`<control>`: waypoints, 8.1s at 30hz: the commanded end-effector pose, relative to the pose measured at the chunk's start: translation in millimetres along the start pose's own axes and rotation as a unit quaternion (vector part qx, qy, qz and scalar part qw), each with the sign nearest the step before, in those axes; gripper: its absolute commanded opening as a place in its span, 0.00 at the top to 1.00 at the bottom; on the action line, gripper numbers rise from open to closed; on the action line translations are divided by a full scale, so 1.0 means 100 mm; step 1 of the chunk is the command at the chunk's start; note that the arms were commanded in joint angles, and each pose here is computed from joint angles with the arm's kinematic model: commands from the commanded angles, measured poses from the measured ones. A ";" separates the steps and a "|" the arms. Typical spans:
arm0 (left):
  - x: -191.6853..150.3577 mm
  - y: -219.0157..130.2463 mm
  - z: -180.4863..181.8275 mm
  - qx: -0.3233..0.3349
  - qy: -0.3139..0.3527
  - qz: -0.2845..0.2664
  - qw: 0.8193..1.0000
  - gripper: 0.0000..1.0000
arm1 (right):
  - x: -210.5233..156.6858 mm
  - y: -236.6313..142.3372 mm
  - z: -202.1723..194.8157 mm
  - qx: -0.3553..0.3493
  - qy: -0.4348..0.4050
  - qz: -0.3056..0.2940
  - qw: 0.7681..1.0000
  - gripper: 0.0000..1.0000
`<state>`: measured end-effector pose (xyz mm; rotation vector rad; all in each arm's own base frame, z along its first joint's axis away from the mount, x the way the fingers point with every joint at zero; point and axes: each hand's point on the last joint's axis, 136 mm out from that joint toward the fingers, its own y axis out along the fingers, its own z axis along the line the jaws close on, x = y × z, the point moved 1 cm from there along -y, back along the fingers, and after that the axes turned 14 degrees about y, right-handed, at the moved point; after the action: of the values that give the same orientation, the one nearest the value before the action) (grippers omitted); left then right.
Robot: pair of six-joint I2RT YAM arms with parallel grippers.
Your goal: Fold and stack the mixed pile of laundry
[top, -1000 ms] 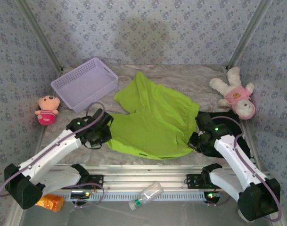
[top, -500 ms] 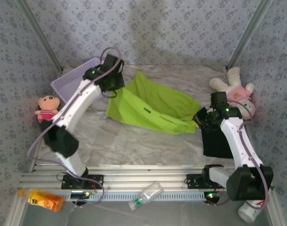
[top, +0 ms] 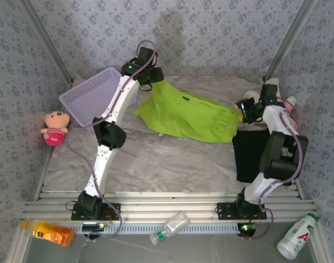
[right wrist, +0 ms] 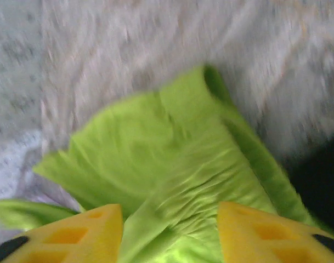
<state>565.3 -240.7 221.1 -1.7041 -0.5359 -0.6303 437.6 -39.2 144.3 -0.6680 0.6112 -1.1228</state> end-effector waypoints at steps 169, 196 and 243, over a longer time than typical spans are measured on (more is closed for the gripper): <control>-0.81 -0.54 0.56 0.023 -0.024 0.057 0.998 0.92 | -0.66 -0.32 -0.44 -0.085 -0.240 -0.008 0.967 0.88; -2.42 -0.32 0.44 0.043 -0.036 0.199 0.978 0.29 | -1.27 0.10 -0.94 -0.129 -0.256 0.072 0.955 0.54; -2.93 -0.50 -0.48 -0.006 0.097 0.254 0.962 1.00 | -1.47 -0.18 -1.46 -0.119 -0.189 0.100 0.970 0.00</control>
<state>310.2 -269.7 70.3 -1.6686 0.0092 -0.4094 276.8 57.1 77.1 -1.0718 0.3940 -0.6646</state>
